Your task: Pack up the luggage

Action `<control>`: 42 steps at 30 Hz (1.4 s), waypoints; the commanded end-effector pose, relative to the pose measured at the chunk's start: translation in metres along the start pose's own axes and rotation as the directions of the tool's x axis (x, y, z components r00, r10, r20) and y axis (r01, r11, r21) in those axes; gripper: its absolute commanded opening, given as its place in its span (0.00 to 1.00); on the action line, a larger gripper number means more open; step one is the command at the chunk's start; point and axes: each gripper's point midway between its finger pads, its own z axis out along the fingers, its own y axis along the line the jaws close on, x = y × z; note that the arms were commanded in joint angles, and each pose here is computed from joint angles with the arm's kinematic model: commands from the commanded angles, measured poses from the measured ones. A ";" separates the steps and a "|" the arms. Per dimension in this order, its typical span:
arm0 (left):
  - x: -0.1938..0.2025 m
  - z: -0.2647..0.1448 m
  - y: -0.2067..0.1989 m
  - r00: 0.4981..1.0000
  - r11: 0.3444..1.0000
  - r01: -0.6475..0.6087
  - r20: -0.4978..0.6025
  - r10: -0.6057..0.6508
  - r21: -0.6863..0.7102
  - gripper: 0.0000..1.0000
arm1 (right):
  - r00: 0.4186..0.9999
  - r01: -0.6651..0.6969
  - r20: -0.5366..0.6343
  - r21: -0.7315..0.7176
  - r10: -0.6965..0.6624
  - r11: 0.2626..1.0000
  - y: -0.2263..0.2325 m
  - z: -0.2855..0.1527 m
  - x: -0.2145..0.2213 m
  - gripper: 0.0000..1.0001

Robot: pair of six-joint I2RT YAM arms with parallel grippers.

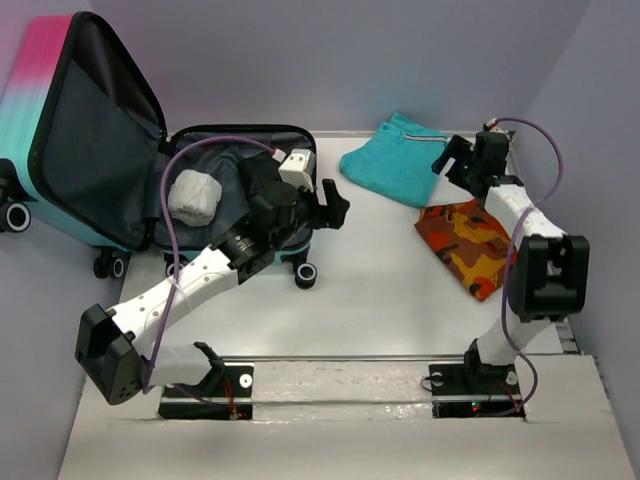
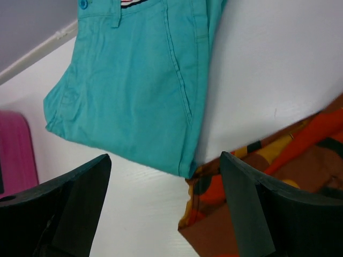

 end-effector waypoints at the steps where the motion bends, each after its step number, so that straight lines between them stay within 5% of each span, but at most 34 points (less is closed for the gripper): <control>1: 0.004 0.005 -0.030 0.999 0.995 0.028 0.044 -0.033 0.099 0.90 | 0.996 -0.084 -0.045 -0.108 0.079 0.991 0.011 0.050 -0.016 0.88; 8: 0.043 0.004 -0.050 1.000 0.986 0.002 -0.016 0.000 0.168 0.90 | 0.983 -0.125 -0.143 -0.050 0.117 0.991 -0.007 0.117 0.004 0.89; 20: 0.053 0.012 -0.061 0.999 0.977 -0.015 -0.031 0.022 0.211 0.90 | 0.922 -0.200 -0.337 0.013 0.192 0.980 -0.023 0.159 0.076 0.79; 24: 0.048 0.017 -0.064 0.999 0.977 -0.024 -0.022 0.029 0.212 0.89 | 0.902 -0.213 -0.390 -0.033 0.183 0.977 -0.008 0.162 0.098 0.66; 29: 0.048 0.023 -0.064 0.998 0.980 -0.046 -0.029 0.053 0.195 0.89 | 0.921 -0.189 -0.356 -0.059 0.157 0.980 -0.004 0.151 0.087 0.25; 37: 0.053 0.059 -0.070 0.994 0.983 -0.079 -0.061 0.090 0.165 0.90 | 0.938 -0.173 -0.317 -0.080 0.140 0.982 -0.066 0.123 0.047 0.08; 42: 0.033 0.108 -0.078 0.994 0.990 -0.079 -0.072 0.088 0.117 0.90 | 0.933 -0.159 -0.342 -0.103 0.115 0.982 -0.083 0.118 0.052 0.07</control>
